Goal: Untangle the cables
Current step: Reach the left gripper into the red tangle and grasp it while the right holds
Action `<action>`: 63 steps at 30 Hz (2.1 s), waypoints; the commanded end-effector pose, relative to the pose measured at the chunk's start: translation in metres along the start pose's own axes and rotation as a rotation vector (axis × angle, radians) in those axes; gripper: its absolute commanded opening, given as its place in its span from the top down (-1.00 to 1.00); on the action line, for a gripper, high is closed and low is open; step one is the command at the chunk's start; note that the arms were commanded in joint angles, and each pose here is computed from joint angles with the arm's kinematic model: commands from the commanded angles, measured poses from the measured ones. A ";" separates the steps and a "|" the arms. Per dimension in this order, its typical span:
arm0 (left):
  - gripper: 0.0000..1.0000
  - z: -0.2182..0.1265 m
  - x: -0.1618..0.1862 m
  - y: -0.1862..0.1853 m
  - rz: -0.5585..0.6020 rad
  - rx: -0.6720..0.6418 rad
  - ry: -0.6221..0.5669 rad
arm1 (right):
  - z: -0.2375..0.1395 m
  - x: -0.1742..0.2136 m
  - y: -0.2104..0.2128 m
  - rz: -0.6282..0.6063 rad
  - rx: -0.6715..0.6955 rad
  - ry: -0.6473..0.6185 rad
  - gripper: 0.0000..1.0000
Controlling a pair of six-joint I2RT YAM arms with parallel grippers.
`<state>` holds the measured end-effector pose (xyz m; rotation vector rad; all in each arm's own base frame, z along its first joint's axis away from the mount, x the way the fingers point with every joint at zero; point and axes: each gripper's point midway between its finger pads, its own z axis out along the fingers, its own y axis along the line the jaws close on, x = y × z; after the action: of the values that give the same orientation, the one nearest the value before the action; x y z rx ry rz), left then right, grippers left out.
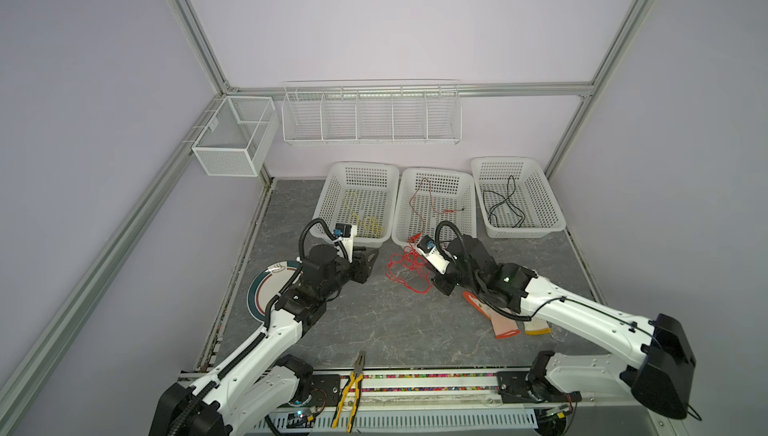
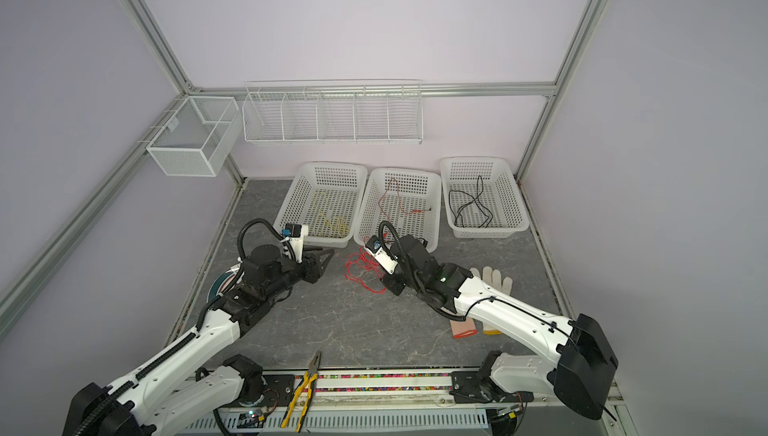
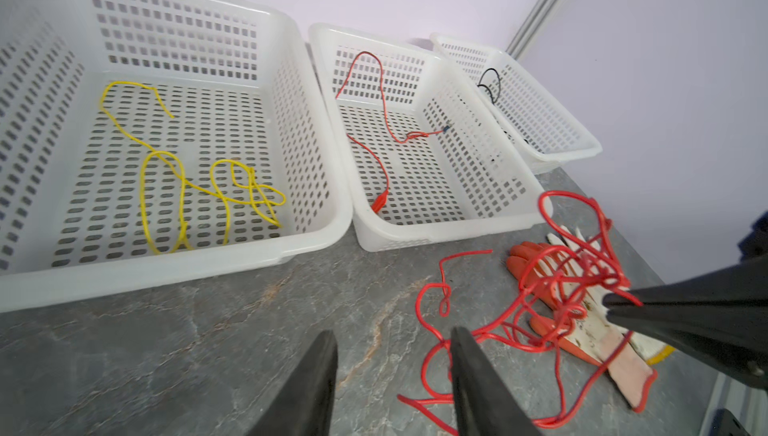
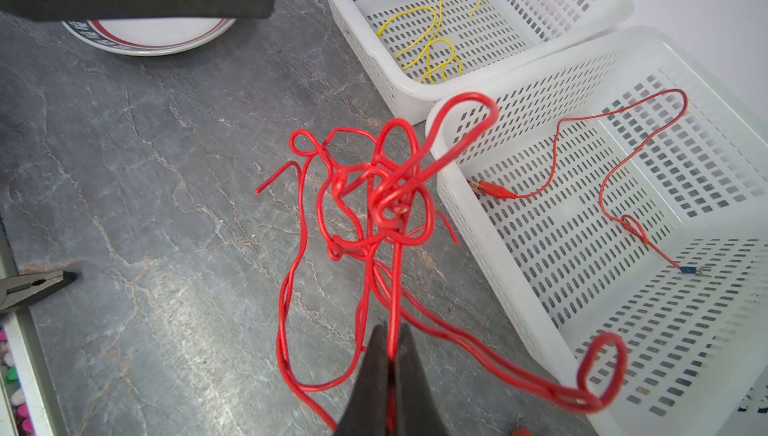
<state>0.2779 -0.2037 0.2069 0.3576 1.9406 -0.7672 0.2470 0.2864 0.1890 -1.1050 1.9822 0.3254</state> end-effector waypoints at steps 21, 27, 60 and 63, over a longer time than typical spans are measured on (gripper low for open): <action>0.14 0.014 0.031 -0.071 0.234 0.215 0.071 | 0.003 -0.025 0.010 0.054 -0.071 -0.048 0.87; 0.15 0.013 0.036 -0.067 0.452 0.115 0.050 | -0.001 -0.024 0.014 0.043 -0.096 -0.035 0.87; 0.33 0.022 0.070 -0.068 0.933 0.088 0.044 | -0.015 -0.026 0.031 0.002 -0.203 -0.036 0.87; 0.37 0.023 0.073 -0.066 0.935 0.086 0.055 | -0.015 -0.027 0.032 0.001 -0.206 -0.039 0.87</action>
<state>0.2232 -0.2748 0.1652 1.2058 1.5404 -0.2431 0.2245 0.3082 0.1929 -1.1998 2.0158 0.5266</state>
